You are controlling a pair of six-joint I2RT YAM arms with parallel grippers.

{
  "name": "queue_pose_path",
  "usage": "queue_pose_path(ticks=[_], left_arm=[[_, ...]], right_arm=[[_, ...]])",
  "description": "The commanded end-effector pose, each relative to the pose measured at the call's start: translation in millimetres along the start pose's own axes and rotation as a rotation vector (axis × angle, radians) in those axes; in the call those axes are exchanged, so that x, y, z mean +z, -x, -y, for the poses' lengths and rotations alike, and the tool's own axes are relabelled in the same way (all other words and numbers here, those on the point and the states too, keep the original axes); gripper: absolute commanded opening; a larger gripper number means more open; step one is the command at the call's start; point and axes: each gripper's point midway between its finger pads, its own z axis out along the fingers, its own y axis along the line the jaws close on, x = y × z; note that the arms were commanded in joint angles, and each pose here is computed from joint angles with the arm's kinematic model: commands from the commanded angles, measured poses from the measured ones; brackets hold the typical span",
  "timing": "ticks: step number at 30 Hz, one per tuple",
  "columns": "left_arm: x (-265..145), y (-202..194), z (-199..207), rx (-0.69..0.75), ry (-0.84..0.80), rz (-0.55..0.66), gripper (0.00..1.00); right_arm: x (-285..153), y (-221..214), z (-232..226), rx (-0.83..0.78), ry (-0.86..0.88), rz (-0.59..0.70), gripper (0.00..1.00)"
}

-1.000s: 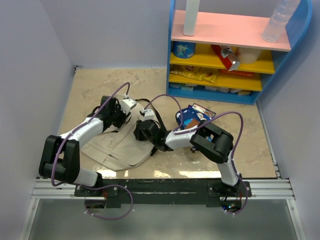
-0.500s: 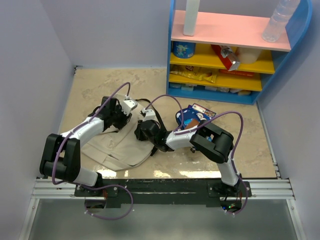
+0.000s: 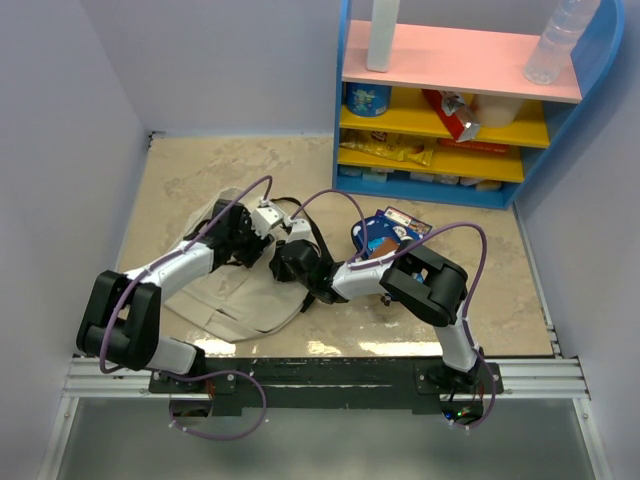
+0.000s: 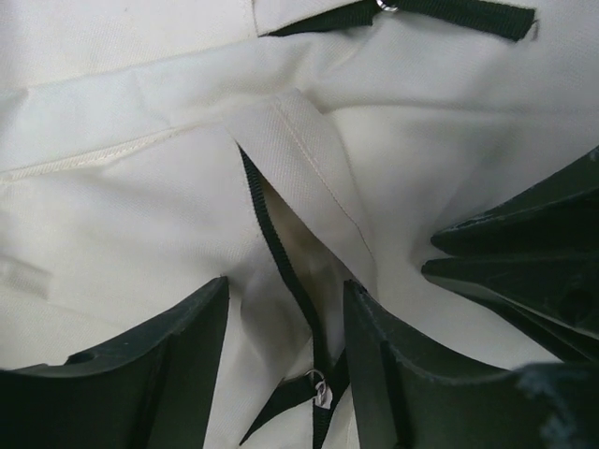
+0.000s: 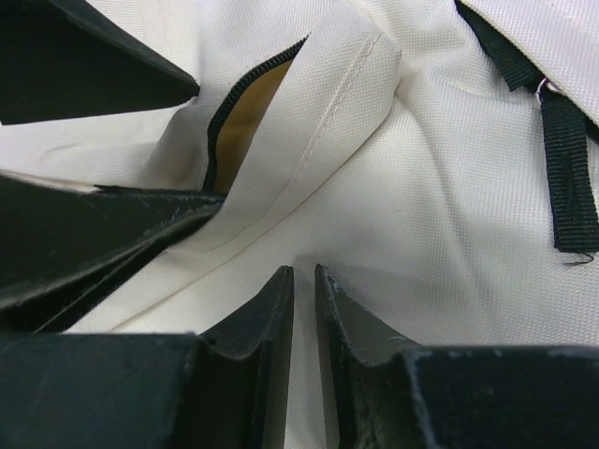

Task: Pack the student bag
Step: Unzip the student bag at the center of the board.

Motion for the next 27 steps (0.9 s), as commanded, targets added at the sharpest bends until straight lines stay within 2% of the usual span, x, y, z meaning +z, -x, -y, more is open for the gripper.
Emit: queue_pose_path(ticks=[1, 5, 6, 7, 8, 10, 27], left_arm=[[-2.9, -0.3, -18.5, 0.020, 0.128, 0.008, 0.54], [-6.4, -1.8, -32.4, 0.034, 0.202, -0.009, 0.36], [-7.2, -1.0, -34.2, 0.033, 0.211, -0.009, 0.26], [-8.5, -0.8, -35.6, 0.035, 0.219, -0.011, 0.21], [-9.7, -0.1, -36.0, 0.038, 0.219, -0.010, 0.10], [-10.1, 0.2, -34.9, 0.040, 0.210, -0.016, 0.00], [-61.7, 79.1, -36.8, 0.010, 0.128, 0.152, 0.00]], right_arm=[[-15.3, -65.1, 47.7, -0.077, -0.127, -0.218, 0.20], [-16.9, -67.8, 49.5, -0.076, -0.129, -0.221, 0.19], [-16.7, -67.4, 50.0, -0.073, -0.129, -0.220, 0.18], [-16.5, -67.1, 49.6, -0.071, -0.129, -0.218, 0.18], [-16.9, -67.9, 50.4, -0.070, -0.131, -0.220, 0.18], [-17.3, -67.8, 50.4, -0.068, -0.130, -0.219, 0.17], [-20.1, -84.3, 74.4, -0.076, -0.203, -0.244, 0.01]])
